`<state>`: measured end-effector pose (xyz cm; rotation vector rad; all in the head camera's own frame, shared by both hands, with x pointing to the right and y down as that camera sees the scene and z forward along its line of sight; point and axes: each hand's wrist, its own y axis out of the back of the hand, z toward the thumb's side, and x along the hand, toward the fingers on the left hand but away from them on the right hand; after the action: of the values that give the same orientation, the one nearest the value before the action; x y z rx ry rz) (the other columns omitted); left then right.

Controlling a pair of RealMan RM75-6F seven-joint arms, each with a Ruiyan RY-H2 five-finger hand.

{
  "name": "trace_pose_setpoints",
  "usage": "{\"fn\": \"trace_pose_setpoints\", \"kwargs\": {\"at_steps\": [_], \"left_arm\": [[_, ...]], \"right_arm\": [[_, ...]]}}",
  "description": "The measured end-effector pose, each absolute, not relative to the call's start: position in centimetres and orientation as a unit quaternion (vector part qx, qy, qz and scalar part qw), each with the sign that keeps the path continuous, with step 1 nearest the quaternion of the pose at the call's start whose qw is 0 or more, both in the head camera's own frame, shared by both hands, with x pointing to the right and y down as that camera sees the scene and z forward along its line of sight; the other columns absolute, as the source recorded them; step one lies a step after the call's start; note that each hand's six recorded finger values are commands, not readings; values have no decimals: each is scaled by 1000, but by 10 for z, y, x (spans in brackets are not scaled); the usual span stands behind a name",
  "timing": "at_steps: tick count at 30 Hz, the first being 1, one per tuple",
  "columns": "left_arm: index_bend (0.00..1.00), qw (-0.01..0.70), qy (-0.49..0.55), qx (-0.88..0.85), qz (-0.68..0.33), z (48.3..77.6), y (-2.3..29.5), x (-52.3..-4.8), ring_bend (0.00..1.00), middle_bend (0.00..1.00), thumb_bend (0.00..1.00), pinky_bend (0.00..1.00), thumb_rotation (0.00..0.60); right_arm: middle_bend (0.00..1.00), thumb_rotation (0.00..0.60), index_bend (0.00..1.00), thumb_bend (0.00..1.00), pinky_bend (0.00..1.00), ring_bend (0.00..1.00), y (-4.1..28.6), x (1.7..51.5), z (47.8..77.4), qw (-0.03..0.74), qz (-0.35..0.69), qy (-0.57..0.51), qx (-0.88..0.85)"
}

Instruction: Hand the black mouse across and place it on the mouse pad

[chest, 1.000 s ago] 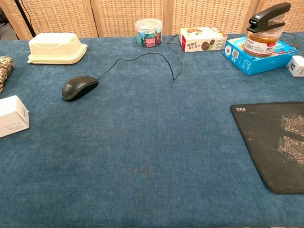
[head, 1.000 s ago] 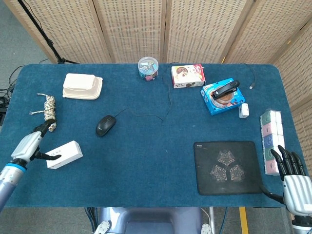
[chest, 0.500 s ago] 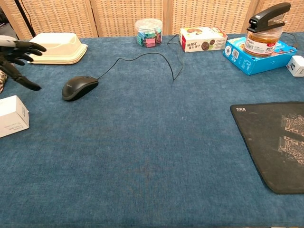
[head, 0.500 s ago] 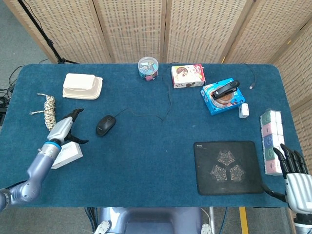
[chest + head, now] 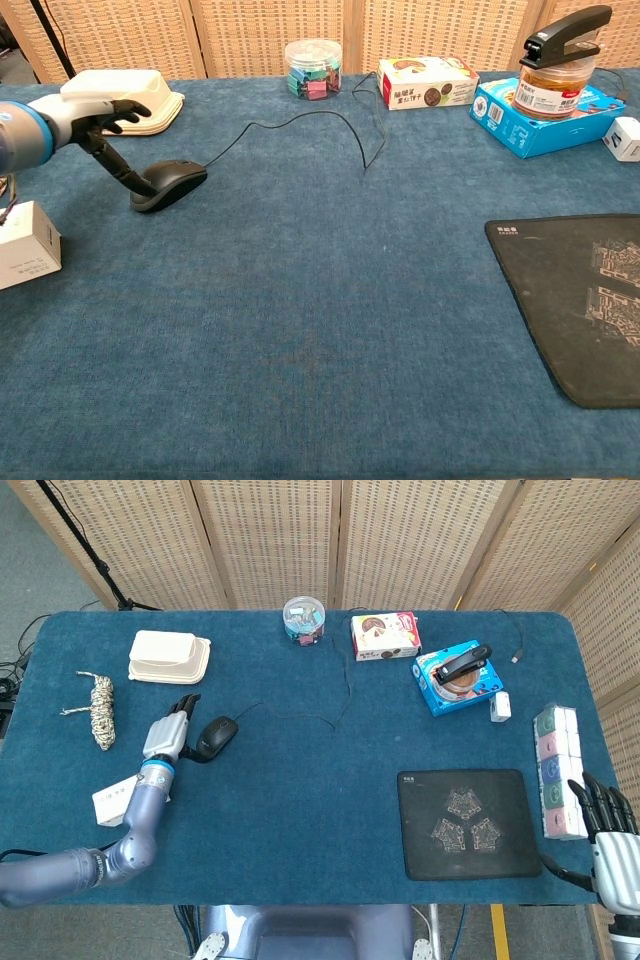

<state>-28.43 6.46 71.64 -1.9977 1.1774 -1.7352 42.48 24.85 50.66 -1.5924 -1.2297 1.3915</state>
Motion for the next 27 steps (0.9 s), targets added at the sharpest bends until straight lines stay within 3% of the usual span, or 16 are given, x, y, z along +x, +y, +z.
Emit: {"fn": "trace_pose_setpoints", "kwargs": {"at_steps": [9, 14, 19, 27], "left_arm": [[13, 118, 404, -677, -604, 729, 64, -268, 72, 1, 83, 222, 600], [113, 119, 400, -679, -604, 735, 65, -260, 166, 67, 107, 320, 600], [207, 131, 391, -677, -610, 739, 66, -254, 223, 132, 202, 372, 600], [361, 149, 398, -662, -617, 742, 64, -250, 336, 265, 229, 464, 600]], "right_arm": [[0, 600, 0, 0, 0, 0, 247, 429, 506, 337, 535, -477, -611], [0, 600, 0, 0, 0, 0, 247, 429, 506, 334, 535, -476, -612], [0, 600, 0, 0, 0, 0, 247, 430, 507, 332, 537, -477, -612], [0, 600, 0, 0, 0, 0, 245, 433, 508, 327, 540, -479, -610]]}}
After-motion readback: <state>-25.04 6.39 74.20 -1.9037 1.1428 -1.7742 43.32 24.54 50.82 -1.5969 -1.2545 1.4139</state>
